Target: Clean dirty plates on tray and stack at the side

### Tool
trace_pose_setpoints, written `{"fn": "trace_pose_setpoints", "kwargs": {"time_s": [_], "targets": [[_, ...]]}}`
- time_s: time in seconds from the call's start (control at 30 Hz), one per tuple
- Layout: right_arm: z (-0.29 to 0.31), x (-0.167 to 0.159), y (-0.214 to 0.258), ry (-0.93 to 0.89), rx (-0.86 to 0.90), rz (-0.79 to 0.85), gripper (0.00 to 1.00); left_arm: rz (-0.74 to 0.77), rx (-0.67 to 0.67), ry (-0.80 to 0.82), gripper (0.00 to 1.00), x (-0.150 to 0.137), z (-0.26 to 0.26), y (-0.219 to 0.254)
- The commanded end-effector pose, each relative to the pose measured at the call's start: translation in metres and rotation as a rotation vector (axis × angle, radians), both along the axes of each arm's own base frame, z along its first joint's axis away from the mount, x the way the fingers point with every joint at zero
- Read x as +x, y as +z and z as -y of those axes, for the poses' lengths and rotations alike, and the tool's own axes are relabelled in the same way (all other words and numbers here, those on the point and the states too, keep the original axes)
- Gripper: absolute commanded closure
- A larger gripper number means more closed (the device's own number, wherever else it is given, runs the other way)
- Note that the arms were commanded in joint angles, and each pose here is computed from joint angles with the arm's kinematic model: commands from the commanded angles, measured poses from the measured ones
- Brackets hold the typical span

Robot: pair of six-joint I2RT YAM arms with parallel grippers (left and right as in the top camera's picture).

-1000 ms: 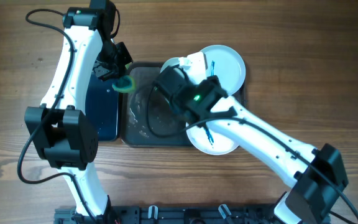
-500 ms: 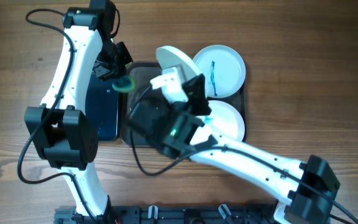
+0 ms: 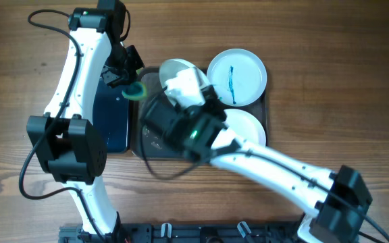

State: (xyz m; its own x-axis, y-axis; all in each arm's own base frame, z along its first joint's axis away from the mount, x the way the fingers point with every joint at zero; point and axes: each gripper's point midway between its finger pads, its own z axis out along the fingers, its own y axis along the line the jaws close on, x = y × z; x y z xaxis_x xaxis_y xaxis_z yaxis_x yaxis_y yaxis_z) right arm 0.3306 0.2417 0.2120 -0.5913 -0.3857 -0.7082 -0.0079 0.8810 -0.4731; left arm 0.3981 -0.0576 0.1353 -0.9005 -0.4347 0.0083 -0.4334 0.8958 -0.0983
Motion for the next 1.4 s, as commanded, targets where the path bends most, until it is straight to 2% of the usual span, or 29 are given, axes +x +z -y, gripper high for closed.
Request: {"fn": "trace_pose_setpoints", "kwargs": {"time_s": [0.0,0.2,0.47,0.67,0.73,0.8,0.87,1.0,1.2,1.37], "targets": [[-0.007,-0.001,-0.045,-0.037,0.377,-0.323,0.96,0.029,-0.003,-0.015,0.96,0.004,0.001,0.008],[-0.022,0.009,-0.094,-0.034,0.625,-0.586,0.96,0.029,-0.003,-0.013,0.96,0.004,0.001,0.008],[-0.037,0.009,-0.163,-0.098,0.669,-0.751,0.96,0.032,-0.003,-0.013,0.96,0.005,0.001,0.008],[-0.04,0.002,-0.183,-0.074,0.639,-0.816,0.95,0.032,-0.003,-0.013,0.96,0.005,0.001,0.008],[-0.042,0.005,-0.18,-0.01,0.613,-0.811,0.81,0.032,-0.003,-0.013,0.96,0.005,0.001,0.008],[-0.046,0.01,-0.175,0.103,0.582,-0.816,0.59,0.032,-0.003,-0.013,0.96,0.005,0.001,0.008],[-0.05,0.013,-0.17,0.209,0.566,-0.824,0.51,0.032,-0.003,-0.013,0.96,0.005,0.001,0.008],[-0.051,0.032,-0.162,0.408,0.54,-0.793,0.48,0.032,-0.003,-0.013,0.96,0.005,0.001,0.008],[-0.04,0.056,-0.165,0.507,0.501,-0.739,0.48,0.032,-0.003,-0.013,0.96,0.005,0.001,0.008],[-0.053,0.055,-0.172,0.584,0.529,-0.768,0.5,0.034,-0.004,-0.013,0.96,0.005,0.001,0.008]]}}
